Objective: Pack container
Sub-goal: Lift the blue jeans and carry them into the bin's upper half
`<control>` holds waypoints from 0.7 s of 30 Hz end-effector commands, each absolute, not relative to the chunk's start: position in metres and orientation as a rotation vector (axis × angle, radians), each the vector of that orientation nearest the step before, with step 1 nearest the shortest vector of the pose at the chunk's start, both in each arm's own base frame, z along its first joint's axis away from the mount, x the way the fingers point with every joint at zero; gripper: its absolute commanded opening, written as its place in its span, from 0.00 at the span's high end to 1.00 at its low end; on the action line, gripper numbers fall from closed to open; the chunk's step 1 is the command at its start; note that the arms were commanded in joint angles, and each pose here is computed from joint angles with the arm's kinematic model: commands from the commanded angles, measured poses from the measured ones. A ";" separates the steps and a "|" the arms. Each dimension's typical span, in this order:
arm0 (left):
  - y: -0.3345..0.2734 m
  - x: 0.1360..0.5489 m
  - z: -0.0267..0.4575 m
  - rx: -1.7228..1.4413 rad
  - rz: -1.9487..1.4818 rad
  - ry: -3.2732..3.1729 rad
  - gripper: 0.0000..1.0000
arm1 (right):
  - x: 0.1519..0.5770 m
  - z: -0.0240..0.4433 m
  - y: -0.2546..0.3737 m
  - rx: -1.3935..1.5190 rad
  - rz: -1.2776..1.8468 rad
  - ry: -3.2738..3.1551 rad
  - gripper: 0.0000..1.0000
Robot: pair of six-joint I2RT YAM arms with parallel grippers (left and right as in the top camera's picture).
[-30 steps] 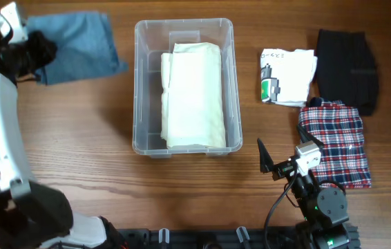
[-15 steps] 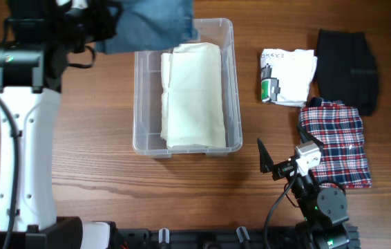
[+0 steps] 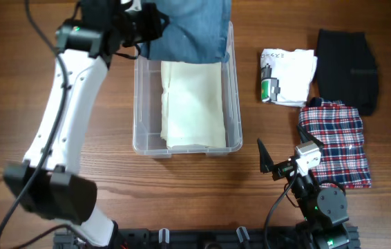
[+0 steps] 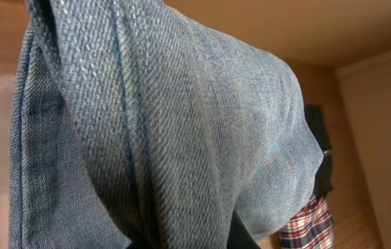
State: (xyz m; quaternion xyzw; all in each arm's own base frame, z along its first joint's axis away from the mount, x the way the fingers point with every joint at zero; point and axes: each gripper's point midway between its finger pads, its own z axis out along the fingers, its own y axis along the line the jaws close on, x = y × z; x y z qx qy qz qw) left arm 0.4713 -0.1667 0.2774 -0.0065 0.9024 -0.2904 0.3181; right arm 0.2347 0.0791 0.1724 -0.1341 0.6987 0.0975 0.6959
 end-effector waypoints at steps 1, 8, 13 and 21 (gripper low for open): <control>-0.179 0.477 0.285 0.000 -0.824 2.347 0.96 | 0.234 0.174 0.080 -0.306 0.223 1.551 0.00; -0.183 0.492 0.242 -0.024 -0.817 2.426 0.96 | 0.234 0.174 0.080 -0.306 0.223 1.551 0.00; -0.186 0.499 0.210 -0.042 -0.811 2.489 0.96 | 0.234 0.174 0.080 -0.306 0.223 1.551 0.00; -0.175 0.504 0.182 -0.094 -0.712 2.549 0.96 | 0.234 0.174 0.080 -0.306 0.223 1.551 0.00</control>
